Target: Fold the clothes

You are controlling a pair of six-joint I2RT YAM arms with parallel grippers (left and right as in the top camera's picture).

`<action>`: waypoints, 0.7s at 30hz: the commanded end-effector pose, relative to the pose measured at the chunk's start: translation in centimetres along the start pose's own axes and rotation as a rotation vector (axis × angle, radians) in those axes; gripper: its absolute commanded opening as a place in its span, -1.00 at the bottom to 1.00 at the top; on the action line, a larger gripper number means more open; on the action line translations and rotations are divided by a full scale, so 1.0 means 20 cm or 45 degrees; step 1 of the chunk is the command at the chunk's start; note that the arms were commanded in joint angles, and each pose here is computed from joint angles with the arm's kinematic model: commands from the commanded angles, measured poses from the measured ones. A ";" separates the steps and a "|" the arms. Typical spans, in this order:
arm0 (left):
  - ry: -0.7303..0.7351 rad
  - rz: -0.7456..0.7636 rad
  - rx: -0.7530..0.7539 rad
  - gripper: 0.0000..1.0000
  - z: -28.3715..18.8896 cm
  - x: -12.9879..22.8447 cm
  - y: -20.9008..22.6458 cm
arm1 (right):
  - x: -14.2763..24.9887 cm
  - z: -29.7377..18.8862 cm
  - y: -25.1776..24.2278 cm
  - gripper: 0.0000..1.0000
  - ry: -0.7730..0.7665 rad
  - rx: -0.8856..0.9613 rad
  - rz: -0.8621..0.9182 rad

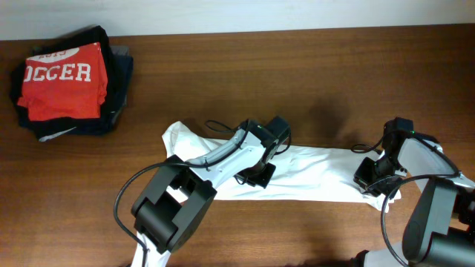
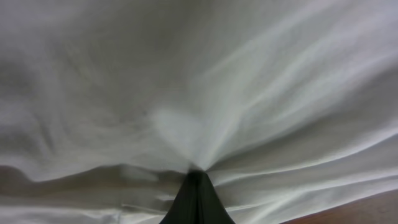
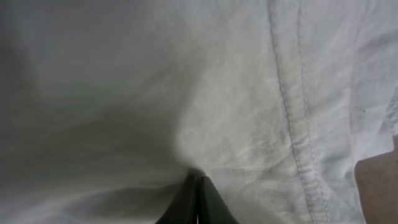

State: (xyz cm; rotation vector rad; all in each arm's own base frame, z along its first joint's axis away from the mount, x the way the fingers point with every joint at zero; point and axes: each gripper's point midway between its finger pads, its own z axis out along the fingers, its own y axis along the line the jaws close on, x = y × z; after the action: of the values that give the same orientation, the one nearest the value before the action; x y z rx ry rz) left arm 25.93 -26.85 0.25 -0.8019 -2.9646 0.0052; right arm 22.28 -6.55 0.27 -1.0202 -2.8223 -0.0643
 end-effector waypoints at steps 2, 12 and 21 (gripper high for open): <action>-0.029 -0.017 -0.045 -0.99 -0.01 0.02 0.04 | -0.05 -0.05 0.01 -0.91 -0.025 -0.014 -0.055; -0.426 -0.516 -0.153 -0.99 -0.79 -0.06 0.74 | -0.36 -0.53 -0.04 0.54 -0.325 0.171 -0.040; 0.102 -0.724 0.043 -0.99 -0.08 0.27 0.75 | -0.39 -0.48 -0.07 0.69 -0.269 0.097 -0.017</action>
State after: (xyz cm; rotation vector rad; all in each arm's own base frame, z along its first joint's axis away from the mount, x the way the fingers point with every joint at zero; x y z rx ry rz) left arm 31.10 -11.30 4.31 -0.0307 -3.0446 -0.0230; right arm 28.34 -13.44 8.79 -1.0469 -2.9998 0.1741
